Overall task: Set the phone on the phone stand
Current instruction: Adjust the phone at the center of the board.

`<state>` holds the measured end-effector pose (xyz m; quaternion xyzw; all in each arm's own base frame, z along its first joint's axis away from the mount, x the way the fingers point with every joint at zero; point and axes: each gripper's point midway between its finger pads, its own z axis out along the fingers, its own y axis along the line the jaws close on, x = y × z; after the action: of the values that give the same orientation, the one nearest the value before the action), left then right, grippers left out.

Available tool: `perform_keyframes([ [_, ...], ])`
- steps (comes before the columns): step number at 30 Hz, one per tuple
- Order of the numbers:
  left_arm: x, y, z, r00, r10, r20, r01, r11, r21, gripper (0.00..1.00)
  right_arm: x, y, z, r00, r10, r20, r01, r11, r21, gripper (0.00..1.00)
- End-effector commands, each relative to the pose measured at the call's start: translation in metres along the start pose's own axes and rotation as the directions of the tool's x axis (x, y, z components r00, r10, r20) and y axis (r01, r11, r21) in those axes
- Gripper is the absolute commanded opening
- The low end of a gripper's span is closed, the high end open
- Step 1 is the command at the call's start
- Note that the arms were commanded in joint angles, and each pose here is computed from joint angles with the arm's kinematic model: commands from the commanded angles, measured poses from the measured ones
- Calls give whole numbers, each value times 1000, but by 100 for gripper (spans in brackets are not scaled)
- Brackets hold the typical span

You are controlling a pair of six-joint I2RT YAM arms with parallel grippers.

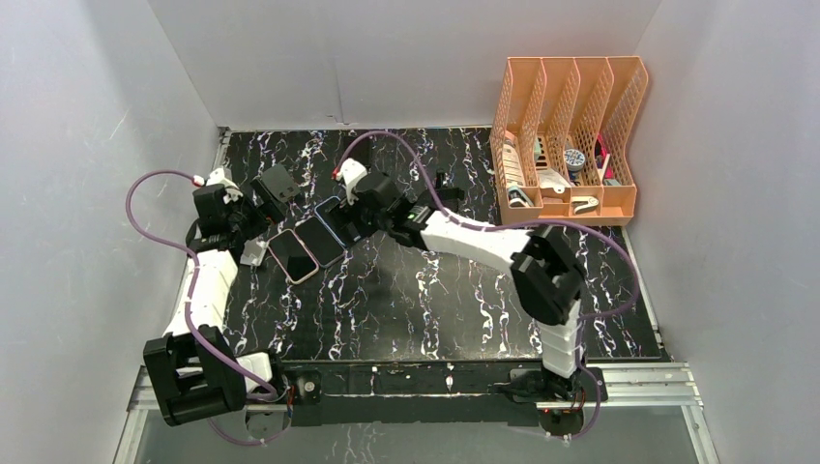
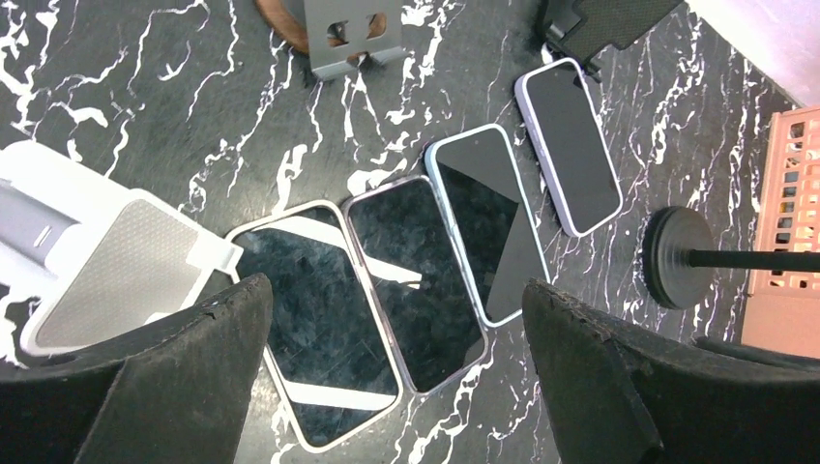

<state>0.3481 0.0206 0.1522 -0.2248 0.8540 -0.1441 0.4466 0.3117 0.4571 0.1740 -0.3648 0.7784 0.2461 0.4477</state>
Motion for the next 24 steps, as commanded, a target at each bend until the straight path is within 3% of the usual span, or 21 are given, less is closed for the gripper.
perform_keyframes([
  [1, -10, -10, 5, 1000, 9, 25, -11, 998, 60, 98, 37, 25, 20, 986, 91, -138, -92, 996, -2, 99],
  [13, 14, -9, 49, 981, 9, -195, 3, 998, 58, 89, 70, 49, 44, 966, 149, -211, -157, 987, -21, 96],
  [24, 17, 4, 80, 947, 153, -282, -197, 971, -135, 83, 92, 59, 57, 959, 164, -231, -175, 984, -26, 91],
])
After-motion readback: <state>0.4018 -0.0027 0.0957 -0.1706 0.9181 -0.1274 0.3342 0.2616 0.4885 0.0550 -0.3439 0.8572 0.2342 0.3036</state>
